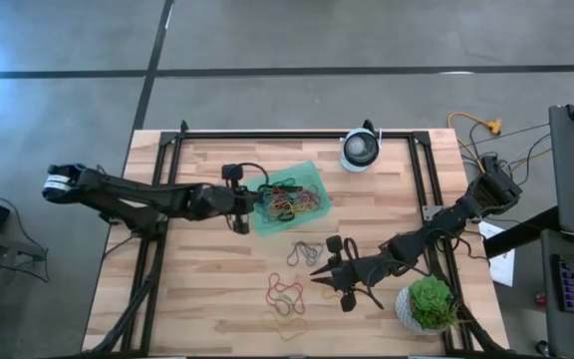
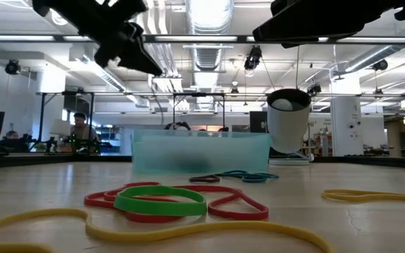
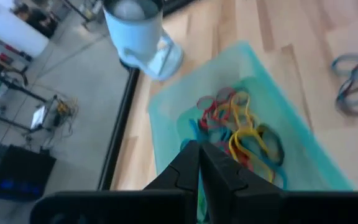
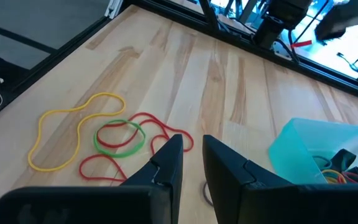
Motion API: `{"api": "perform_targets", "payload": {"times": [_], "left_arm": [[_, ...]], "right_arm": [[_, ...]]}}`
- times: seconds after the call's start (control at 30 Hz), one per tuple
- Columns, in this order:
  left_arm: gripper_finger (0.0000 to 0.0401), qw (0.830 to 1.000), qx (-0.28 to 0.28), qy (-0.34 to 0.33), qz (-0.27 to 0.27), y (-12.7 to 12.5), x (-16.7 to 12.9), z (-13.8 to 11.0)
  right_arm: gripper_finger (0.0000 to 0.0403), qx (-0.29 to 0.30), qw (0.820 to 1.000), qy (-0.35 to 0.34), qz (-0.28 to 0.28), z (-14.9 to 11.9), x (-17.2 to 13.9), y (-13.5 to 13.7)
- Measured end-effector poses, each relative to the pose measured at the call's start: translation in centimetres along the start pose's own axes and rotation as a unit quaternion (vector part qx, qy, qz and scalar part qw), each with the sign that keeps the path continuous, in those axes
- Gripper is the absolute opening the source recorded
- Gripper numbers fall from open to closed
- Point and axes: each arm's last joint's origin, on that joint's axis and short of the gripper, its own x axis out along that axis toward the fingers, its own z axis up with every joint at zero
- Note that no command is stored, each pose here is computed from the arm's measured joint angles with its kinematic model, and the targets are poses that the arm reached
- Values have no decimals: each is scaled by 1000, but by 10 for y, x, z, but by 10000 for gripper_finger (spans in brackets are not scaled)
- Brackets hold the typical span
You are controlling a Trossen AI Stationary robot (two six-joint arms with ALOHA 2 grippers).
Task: Pick and place rubber bands into bin
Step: Put the blue rubber band into the green bin
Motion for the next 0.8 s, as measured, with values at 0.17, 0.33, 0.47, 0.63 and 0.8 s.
{"api": "perform_targets", "payload": {"times": [0.17,0.33,0.47,0.63,0.8], "left_arm": [[0,999,5,34,-3,-3,21,-8],[0,998,2,56,-8,-4,39,-16],[0,998,-2,59,-3,-5,47,-18],[0,998,0,61,-20,-7,50,-20],[19,998,-1,59,-28,-7,50,-19]], "right_arm": [[57,-1,1000,3,0,-1,0,0],[57,-1,1000,3,0,-1,0,0],[57,0,1000,3,0,-1,0,0],[57,-1,1000,4,0,-1,0,0],[57,-1,1000,4,0,-1,0,0]]}}
